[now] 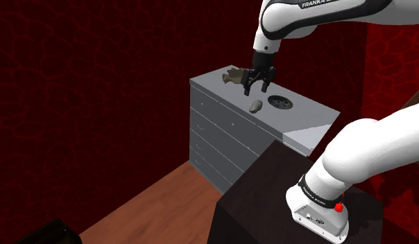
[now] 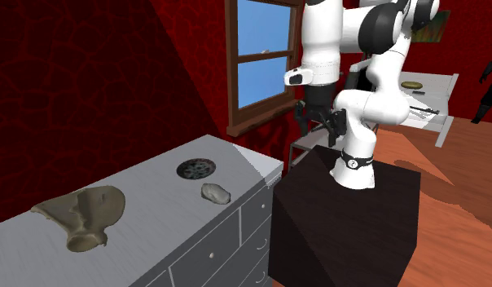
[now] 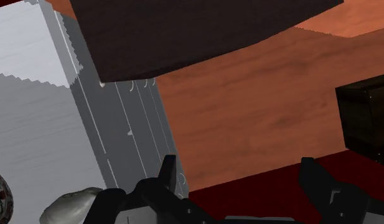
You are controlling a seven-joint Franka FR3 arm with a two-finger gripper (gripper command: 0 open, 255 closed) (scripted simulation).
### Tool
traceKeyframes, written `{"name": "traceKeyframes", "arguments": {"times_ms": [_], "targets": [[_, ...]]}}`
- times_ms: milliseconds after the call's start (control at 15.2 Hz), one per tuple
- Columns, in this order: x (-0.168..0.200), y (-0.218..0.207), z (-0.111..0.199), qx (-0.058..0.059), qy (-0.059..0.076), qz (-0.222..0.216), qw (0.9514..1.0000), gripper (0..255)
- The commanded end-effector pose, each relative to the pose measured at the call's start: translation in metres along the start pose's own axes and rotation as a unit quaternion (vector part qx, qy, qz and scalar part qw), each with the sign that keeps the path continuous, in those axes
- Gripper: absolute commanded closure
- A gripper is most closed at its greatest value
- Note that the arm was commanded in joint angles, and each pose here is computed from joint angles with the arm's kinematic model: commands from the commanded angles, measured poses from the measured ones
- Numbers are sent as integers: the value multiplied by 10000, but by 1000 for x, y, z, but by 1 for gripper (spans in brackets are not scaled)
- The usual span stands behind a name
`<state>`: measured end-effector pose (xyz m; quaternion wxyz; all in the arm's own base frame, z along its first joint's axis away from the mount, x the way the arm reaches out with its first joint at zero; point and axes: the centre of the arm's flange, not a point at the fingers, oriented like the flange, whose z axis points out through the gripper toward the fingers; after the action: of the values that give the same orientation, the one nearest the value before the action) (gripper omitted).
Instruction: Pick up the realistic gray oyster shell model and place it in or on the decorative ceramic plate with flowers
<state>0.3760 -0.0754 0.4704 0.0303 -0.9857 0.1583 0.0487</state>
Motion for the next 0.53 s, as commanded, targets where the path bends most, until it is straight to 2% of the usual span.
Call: {"name": "traceKeyframes", "arguments": {"times_ms": [0, 198, 462], "targets": [[18, 13, 14, 32, 87, 262, 9996, 0], [41, 36, 33, 80, 199, 642, 9977, 0], [71, 68, 58, 144, 347, 1147, 9927, 0]]}}
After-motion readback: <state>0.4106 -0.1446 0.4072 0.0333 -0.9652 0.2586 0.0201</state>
